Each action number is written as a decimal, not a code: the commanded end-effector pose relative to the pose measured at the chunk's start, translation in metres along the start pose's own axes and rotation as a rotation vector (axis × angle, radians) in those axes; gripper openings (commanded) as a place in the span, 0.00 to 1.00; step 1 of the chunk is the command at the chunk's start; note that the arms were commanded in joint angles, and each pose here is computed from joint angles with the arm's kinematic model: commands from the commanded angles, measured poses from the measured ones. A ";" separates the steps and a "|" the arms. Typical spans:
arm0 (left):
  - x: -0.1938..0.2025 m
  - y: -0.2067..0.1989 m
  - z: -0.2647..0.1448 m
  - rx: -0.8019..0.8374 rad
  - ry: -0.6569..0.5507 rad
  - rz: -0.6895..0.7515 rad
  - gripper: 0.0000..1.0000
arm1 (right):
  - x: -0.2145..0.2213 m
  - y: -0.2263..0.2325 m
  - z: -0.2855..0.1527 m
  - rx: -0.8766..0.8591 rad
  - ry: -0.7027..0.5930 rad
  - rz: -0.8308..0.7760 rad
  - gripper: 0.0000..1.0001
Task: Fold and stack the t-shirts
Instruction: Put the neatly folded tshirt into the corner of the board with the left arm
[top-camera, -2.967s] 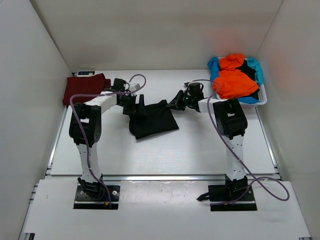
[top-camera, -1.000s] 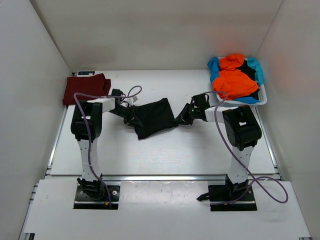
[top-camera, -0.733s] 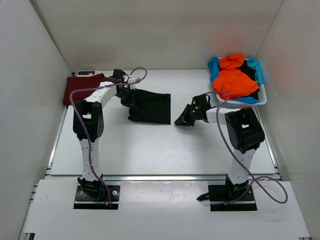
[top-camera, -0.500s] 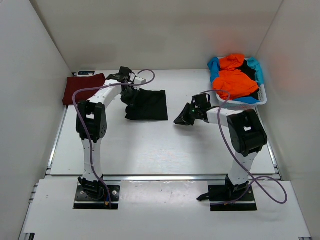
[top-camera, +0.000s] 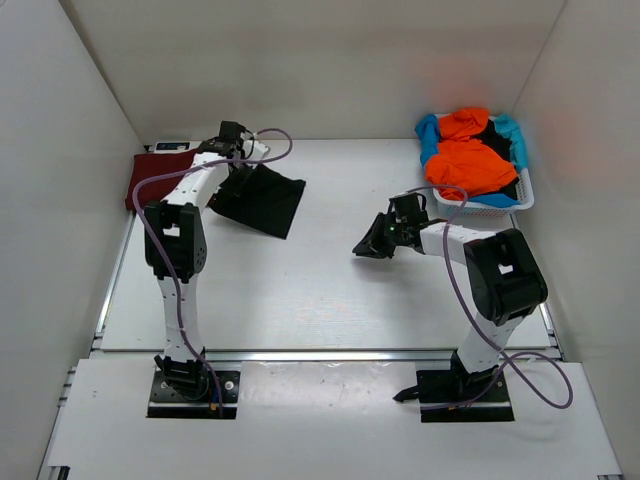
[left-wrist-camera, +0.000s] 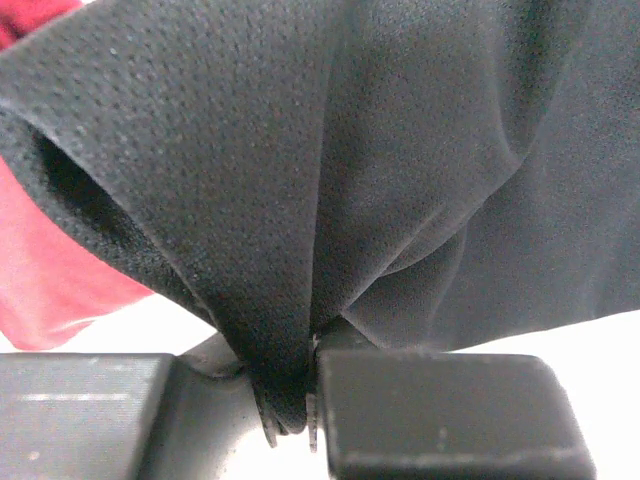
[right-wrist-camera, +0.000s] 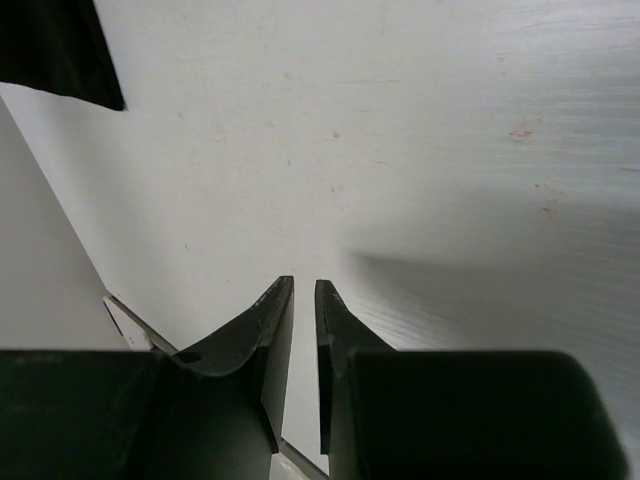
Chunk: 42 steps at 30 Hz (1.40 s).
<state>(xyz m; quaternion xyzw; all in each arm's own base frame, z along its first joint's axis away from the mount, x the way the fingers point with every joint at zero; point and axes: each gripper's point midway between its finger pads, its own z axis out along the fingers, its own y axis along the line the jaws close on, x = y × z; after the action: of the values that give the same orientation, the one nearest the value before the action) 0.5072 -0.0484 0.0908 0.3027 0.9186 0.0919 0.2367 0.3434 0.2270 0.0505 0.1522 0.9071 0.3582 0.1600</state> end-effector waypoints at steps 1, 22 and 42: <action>-0.022 0.042 -0.022 -0.147 -0.065 0.003 0.09 | -0.010 0.008 -0.011 -0.014 -0.052 -0.041 0.12; 0.003 0.202 -0.089 -0.535 -0.136 -0.190 0.09 | -0.004 0.002 -0.012 -0.001 -0.025 -0.048 0.12; 0.083 0.254 -0.023 -0.515 0.089 -0.335 0.10 | -0.010 0.019 -0.007 -0.023 -0.014 -0.092 0.14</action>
<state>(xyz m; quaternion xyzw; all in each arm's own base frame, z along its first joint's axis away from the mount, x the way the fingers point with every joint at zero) 0.5829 0.2050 0.1426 0.0823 0.9110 0.2862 0.2853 0.3446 0.2290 0.0574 0.1284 0.9120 0.3534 0.1639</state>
